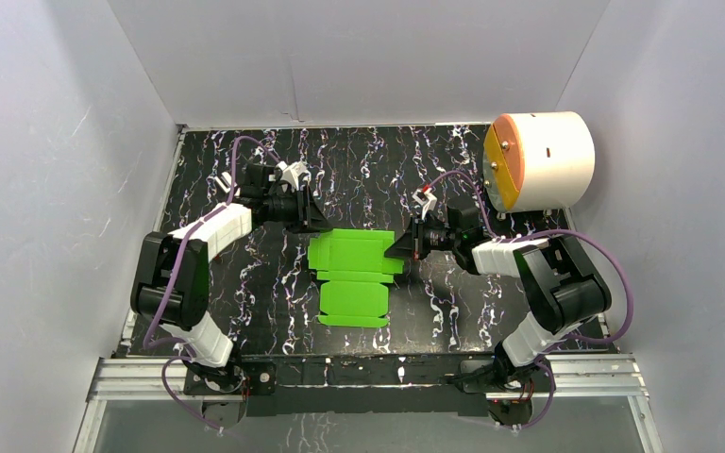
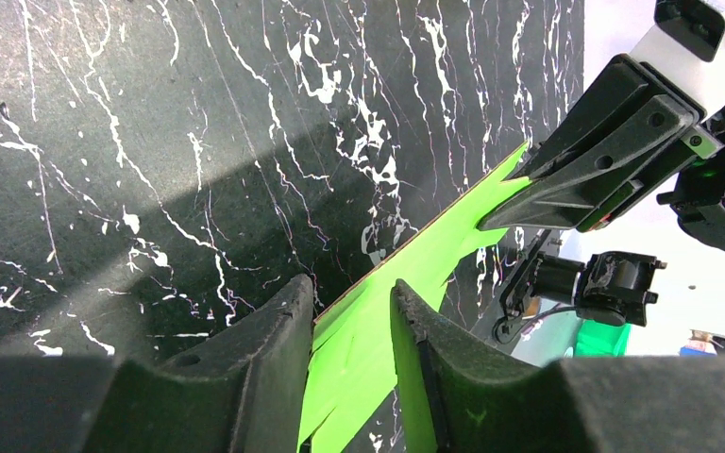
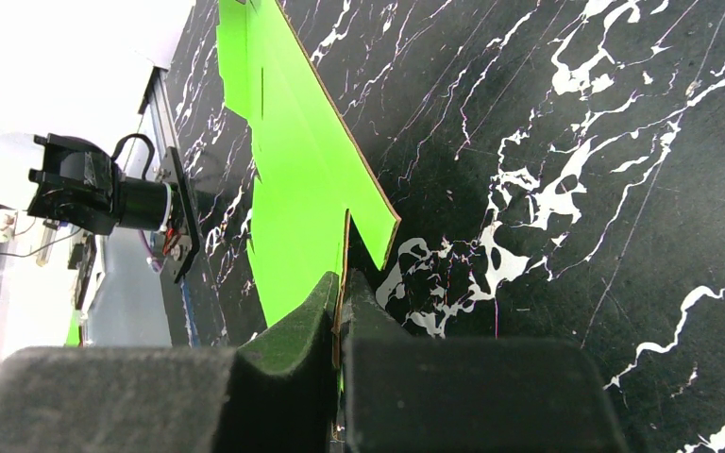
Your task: Fold the paper box
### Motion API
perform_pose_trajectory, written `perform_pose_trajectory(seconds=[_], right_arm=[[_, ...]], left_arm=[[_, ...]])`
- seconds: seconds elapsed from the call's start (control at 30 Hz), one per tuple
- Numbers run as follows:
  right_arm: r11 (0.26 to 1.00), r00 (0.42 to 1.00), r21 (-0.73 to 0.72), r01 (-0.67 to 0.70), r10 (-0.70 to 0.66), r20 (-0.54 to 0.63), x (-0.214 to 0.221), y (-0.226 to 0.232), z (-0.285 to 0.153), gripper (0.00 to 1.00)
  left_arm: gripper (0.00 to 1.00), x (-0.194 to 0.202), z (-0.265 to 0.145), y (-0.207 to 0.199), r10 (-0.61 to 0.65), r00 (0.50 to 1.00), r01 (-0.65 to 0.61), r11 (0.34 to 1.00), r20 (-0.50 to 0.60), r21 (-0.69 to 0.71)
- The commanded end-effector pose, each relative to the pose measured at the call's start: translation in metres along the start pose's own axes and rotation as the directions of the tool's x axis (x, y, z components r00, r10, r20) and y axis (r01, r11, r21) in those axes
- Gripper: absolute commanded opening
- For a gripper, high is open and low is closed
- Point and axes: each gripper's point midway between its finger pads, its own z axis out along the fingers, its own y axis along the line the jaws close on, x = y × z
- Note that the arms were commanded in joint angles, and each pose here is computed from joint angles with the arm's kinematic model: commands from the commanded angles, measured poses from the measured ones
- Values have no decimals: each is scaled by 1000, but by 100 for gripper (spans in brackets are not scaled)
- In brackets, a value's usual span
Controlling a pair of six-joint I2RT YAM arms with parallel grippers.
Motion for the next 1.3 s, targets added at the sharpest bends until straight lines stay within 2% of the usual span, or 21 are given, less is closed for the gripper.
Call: perform_pose_trajectory(seconds=[0.0,0.3,0.53,0.9,1.27], right_arm=[[995,994,-18,99,-98,56,-21,7,3,8],[995,993,-12,102,-102,53,-21,4,3,8],[994,993,19,105,-106,57,-23,-1,5,8],[979,993,176,100,-110,50,-27,-20,7,8],[931,994,358,78,-100,43,-30,-39,7,9]], left_arm=[[33,7,-5,-11,13,1000,-12,999,-20,48],[14,7,-5,-15,16,999,-14,998,-29,61],[11,7,-3,-20,13,999,-11,998,-31,56],[8,3,5,-21,34,999,-35,991,-8,-131],[11,2,13,-6,28,999,-33,933,-20,-358]])
